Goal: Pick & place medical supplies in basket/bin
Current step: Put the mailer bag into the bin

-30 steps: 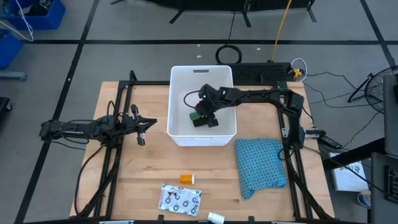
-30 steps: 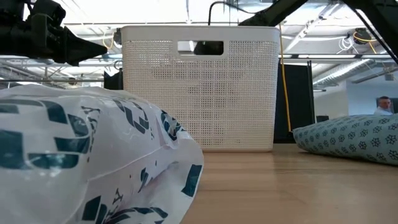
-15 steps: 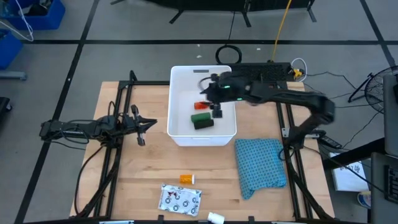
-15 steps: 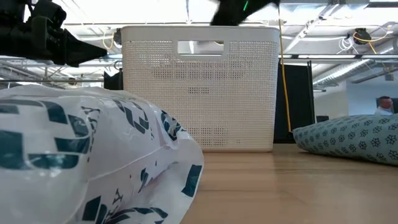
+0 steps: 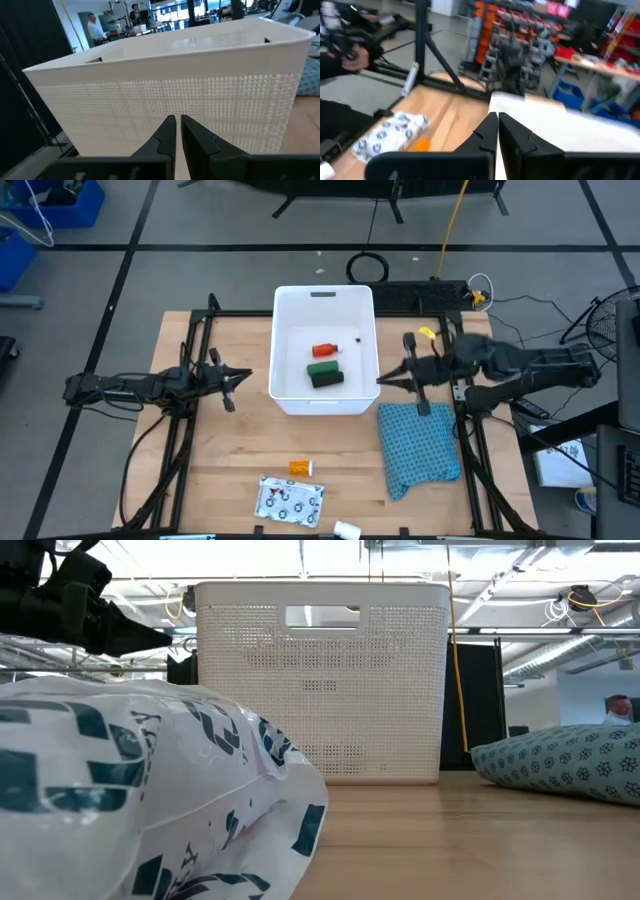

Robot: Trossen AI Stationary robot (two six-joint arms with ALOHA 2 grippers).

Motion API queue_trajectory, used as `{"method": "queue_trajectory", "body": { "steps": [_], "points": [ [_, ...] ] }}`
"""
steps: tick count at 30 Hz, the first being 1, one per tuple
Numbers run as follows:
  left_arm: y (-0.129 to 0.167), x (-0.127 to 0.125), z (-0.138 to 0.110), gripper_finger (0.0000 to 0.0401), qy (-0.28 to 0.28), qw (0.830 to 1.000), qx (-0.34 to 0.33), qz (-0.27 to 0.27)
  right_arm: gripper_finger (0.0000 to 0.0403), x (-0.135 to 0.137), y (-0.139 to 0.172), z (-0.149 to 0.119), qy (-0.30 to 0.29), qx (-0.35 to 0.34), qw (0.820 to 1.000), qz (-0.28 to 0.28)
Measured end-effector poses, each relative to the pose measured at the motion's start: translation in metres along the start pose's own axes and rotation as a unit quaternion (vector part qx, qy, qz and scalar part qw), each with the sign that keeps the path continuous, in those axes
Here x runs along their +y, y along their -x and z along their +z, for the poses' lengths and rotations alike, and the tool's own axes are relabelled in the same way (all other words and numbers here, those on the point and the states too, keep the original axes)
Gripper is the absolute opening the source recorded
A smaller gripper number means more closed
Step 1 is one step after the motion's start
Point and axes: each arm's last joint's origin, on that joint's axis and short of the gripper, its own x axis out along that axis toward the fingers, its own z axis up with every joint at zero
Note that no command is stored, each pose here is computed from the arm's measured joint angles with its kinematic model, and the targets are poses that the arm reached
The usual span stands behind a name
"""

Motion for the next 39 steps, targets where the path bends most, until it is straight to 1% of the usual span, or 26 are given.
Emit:
{"method": "queue_trajectory", "body": {
  "steps": [2,4,7,9,11,12,14,16,19,21,23,26,29,33,35,37,39],
  "points": [
    [0.000,0.000,0.000,0.0031,0.001,1.000,0.000,0.000,0.0002,0.010,0.005,-0.031,-0.021,0.000,1.000,-0.005],
    [0.000,0.000,0.000,0.0031,0.005,1.000,0.000,0.000,0.0004,0.017,0.011,-0.060,-0.043,-0.026,0.999,0.000],
    [0.000,0.000,0.000,0.0031,0.008,1.000,0.000,0.000,0.0001,0.026,0.023,-0.097,-0.038,-0.093,0.995,0.006],
    [0.000,0.000,0.000,0.0031,0.009,1.000,0.000,0.000,0.0001,0.027,0.033,-0.121,-0.038,-0.108,0.993,-0.015],
    [0.000,0.000,0.000,0.0031,0.010,1.000,0.000,-0.002,0.0001,0.024,0.041,-0.137,-0.061,-0.126,0.989,-0.048],
    [0.000,0.000,0.000,0.0031,0.010,1.000,0.000,-0.005,0.0001,0.023,0.044,-0.143,-0.074,-0.135,0.987,-0.056],
    [0.000,-0.001,0.000,0.0031,0.008,1.000,0.001,-0.009,0.0001,0.022,0.046,-0.152,-0.090,-0.142,0.985,-0.044],
    [0.000,0.000,0.000,0.0031,0.004,1.000,0.001,-0.006,0.0001,0.023,0.045,-0.163,-0.101,-0.124,0.986,-0.049],
    [0.000,0.001,-0.001,0.0031,-0.009,1.000,0.005,0.012,0.0001,0.024,0.044,-0.175,-0.090,-0.115,0.987,-0.063],
    [0.000,0.001,-0.001,0.0031,-0.014,1.000,0.007,0.015,0.0001,0.025,0.043,-0.182,-0.080,-0.126,0.986,-0.069],
    [0.000,0.001,-0.001,0.0031,-0.015,1.000,0.008,0.014,0.0000,0.026,0.043,-0.187,-0.071,-0.150,0.983,-0.074],
    [0.000,0.001,-0.001,0.0031,-0.016,1.000,0.007,0.015,0.0000,0.025,0.047,-0.179,-0.051,-0.202,0.974,-0.089],
    [0.000,0.001,0.000,0.0031,-0.014,1.000,0.003,0.017,0.0000,0.024,0.045,-0.182,-0.053,-0.180,0.977,-0.100],
    [0.000,0.001,0.002,0.0030,-0.007,1.000,-0.008,0.018,0.0000,0.025,0.046,-0.181,-0.039,-0.189,0.977,-0.095],
    [0.000,0.002,0.006,0.0030,0.010,0.999,-0.027,0.017,0.0000,0.025,0.045,-0.182,-0.032,-0.180,0.978,-0.096],
    [0.001,0.001,0.012,0.0031,0.016,0.999,-0.046,-0.001,0.0000,0.025,0.045,-0.183,-0.027,-0.177,0.979,-0.096],
    [0.004,0.000,0.025,0.0031,0.021,0.997,-0.067,-0.029,0.0000,0.025,0.044,-0.183,-0.026,-0.173,0.980,-0.096]
  ]
}}
